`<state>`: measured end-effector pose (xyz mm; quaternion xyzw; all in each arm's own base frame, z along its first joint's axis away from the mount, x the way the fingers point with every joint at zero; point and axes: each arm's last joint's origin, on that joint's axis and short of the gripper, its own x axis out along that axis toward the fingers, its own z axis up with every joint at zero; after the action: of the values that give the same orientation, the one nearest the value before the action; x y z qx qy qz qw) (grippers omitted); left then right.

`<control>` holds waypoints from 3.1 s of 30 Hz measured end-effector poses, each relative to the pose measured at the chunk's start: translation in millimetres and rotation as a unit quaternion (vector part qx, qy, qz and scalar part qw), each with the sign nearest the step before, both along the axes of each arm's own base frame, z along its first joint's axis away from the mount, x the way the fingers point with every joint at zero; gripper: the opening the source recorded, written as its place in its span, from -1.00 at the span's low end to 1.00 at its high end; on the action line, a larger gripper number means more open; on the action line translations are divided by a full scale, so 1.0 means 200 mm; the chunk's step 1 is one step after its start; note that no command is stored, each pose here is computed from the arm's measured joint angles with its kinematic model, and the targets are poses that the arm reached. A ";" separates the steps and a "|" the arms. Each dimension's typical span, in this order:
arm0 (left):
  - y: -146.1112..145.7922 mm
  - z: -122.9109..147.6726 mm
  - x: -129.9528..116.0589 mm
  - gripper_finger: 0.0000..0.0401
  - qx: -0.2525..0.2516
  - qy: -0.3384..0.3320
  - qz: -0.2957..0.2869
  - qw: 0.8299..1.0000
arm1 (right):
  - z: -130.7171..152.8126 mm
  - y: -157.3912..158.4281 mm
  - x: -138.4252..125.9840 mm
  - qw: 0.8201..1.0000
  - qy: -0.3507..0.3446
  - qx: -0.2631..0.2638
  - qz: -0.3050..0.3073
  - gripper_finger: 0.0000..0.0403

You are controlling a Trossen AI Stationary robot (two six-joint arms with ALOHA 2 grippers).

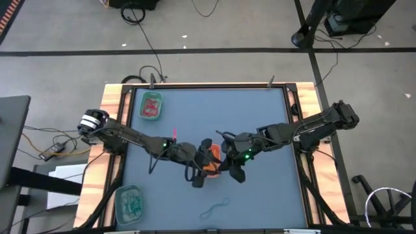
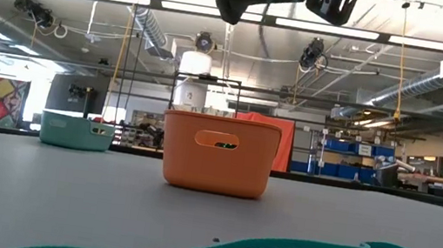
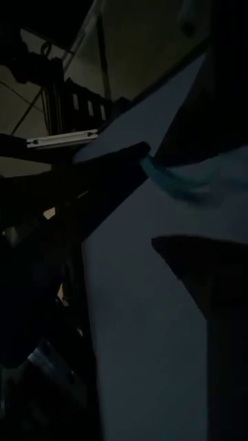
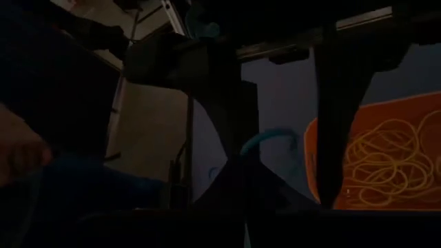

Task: Sort rubber bands into baskets
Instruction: Put the blue rubber band into the blue bin

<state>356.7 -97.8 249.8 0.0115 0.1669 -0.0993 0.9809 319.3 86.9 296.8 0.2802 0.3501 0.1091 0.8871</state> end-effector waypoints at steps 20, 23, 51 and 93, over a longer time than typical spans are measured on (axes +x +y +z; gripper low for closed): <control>0.01 0.16 -0.25 -0.99 -0.138 0.124 0.080 0.979 | -0.04 0.03 -0.02 0.993 0.029 -0.055 -0.101 -0.48; -0.03 0.21 -0.36 -0.99 -0.172 0.147 0.099 0.969 | -0.09 0.05 -0.03 0.988 0.056 -0.077 -0.118 -0.32; -0.53 0.31 -1.25 -1.00 -0.295 0.574 0.144 0.750 | -0.79 0.24 -0.01 0.935 0.292 -0.199 -0.037 -0.18; -0.69 0.05 -1.27 -0.53 -0.197 0.557 0.296 0.750 | -0.73 0.46 0.01 0.957 0.109 -0.234 0.132 -0.18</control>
<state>102.3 -236.8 258.9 -0.2890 0.6557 0.1771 0.6747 321.4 178.4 151.5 0.0261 0.4946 0.1094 0.8618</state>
